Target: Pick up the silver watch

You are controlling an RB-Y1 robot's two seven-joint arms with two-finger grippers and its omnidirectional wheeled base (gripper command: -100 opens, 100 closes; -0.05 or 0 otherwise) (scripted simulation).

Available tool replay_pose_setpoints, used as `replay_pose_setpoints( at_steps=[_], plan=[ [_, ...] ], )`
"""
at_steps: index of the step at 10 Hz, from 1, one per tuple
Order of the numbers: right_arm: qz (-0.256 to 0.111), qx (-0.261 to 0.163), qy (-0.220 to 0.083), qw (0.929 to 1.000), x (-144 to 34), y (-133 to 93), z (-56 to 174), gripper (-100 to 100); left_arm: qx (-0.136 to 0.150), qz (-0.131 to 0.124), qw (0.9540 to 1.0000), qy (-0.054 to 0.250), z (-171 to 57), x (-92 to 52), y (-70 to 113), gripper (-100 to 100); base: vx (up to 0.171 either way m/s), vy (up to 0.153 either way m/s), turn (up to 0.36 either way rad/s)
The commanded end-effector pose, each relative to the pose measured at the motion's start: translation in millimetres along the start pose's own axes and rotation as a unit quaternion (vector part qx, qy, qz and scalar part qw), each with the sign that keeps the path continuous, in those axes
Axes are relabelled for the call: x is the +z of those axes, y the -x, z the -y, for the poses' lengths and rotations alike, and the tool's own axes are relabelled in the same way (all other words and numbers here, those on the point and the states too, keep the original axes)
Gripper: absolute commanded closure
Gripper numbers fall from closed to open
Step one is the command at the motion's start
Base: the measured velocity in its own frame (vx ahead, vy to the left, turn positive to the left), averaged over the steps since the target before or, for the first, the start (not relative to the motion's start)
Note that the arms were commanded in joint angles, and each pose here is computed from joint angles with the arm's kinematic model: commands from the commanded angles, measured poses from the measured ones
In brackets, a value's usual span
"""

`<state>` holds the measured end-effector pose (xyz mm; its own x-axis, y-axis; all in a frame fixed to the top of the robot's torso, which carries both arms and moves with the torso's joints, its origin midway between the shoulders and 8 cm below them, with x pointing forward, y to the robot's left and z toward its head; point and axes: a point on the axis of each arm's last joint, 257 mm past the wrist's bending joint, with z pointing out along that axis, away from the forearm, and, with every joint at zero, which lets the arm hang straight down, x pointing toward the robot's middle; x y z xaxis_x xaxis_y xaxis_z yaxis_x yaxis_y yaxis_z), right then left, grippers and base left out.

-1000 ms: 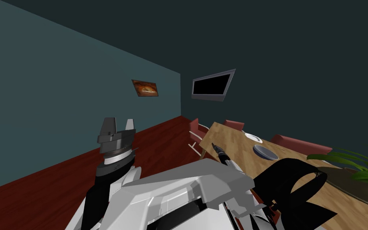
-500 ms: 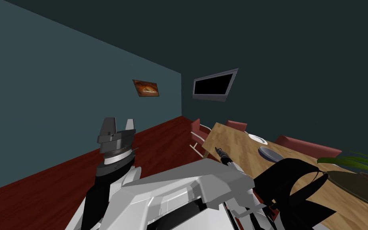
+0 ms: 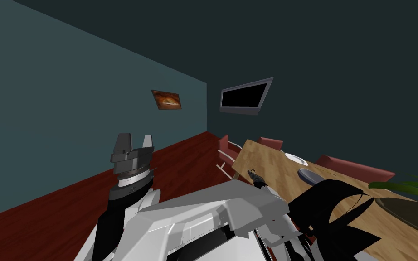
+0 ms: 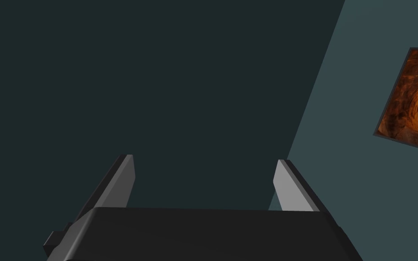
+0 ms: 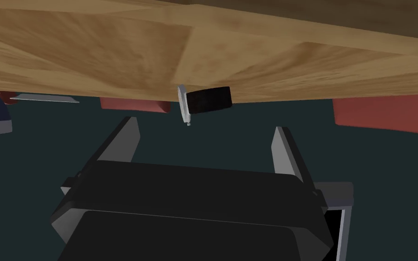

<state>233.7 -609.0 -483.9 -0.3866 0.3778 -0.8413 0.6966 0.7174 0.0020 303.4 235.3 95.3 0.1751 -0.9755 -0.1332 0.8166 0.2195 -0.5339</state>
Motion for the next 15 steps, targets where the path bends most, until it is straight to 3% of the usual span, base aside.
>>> replay_pose_setpoints(
  at_steps=[1, 2, 3, 10, 15],
  plan=[
    [0.0, 0.0, 0.0, 1.0, 0.0, 0, 0, -100, 0.0, 0.0, 1.0, 0.0, 0, 0.0, 0.0, 0, 0.014, 0.017, 0.0],
    [-0.001, -0.002, -0.001, 1.0, 0.4, 0, 1, 0, 0.0, 0.0, 1.0, 0.0, 0, 0.0, 0.0, 0, 0.0, 0.0, 0.0],
    [-0.007, -0.007, 0.007, 0.9999, 4.7, -3, 4, -100, 0.0, 0.0, 1.0, 0.0, 0, 0.0, 0.0, 0, 0.004, 0.02, 0.087],
    [-0.026, -0.002, 0.008, 0.9996, 9.7, -19, 21, -100, 0.0, 0.0, 1.0, 0.0, 0, 0.0, 0.0, 0, 0.003, 0.015, 0.04],
    [-0.024, 0.003, 0.011, 0.9997, 15.3, -15, 35, -100, 0.0, 0.0, 1.0, 0.0, 0, 0.0, 0.0, 0, 0.004, 0.014, 0.038]
  ],
)
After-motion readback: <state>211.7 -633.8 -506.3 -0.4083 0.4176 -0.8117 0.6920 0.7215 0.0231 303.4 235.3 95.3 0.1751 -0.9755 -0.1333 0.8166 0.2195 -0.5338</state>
